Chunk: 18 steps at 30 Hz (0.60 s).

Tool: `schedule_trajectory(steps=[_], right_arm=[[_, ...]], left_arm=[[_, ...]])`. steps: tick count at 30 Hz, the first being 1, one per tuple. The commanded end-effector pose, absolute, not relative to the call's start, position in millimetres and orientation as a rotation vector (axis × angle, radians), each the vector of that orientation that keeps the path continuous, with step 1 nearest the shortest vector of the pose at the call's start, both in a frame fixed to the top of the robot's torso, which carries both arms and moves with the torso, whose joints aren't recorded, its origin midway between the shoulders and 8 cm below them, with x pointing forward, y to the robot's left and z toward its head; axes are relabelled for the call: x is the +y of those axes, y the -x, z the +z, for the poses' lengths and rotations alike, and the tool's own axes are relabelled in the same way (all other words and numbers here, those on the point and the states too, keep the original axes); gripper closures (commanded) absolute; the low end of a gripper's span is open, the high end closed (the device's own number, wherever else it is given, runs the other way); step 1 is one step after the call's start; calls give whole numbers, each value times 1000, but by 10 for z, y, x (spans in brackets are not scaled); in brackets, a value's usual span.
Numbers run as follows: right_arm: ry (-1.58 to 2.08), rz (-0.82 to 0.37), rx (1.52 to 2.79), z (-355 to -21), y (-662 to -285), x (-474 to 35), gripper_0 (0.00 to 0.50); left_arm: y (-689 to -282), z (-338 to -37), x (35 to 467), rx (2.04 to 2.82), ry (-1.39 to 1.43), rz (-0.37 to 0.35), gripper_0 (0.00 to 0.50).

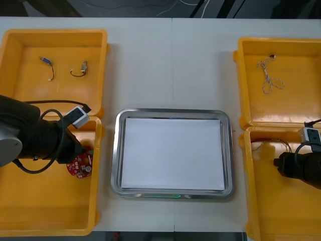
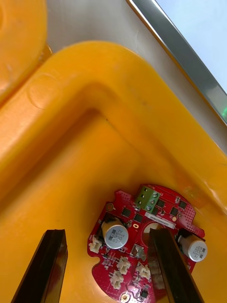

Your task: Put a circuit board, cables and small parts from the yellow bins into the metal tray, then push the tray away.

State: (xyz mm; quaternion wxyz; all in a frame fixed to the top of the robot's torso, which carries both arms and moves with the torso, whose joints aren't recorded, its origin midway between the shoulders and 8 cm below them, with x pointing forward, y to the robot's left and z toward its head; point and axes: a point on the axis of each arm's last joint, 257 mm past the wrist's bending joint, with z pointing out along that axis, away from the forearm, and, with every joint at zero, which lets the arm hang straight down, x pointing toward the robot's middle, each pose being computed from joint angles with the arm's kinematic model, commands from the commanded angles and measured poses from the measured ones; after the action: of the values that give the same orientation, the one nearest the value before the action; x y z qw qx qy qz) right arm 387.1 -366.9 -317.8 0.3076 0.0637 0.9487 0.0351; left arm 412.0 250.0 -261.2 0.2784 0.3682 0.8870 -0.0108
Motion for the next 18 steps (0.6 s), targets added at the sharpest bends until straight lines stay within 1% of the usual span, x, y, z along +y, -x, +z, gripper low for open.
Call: schedule_trajectory(steps=[1, 6, 18], right_arm=[[-101, 78, 2527, -3307, -3777, -3602, 0], [-112, 80, 2503, -3346, -3843, -3649, 0], [-86, 75, 2509, -3379, -3832, -3611, 0]], left_arm=[[-4049, -2691, 2640, 2326, -1168, 62, 0], [-4049, -2721, 2631, 2319, -1180, 74, 0], [-4128, -2812, 2586, 2300, -1204, 92, 0]])
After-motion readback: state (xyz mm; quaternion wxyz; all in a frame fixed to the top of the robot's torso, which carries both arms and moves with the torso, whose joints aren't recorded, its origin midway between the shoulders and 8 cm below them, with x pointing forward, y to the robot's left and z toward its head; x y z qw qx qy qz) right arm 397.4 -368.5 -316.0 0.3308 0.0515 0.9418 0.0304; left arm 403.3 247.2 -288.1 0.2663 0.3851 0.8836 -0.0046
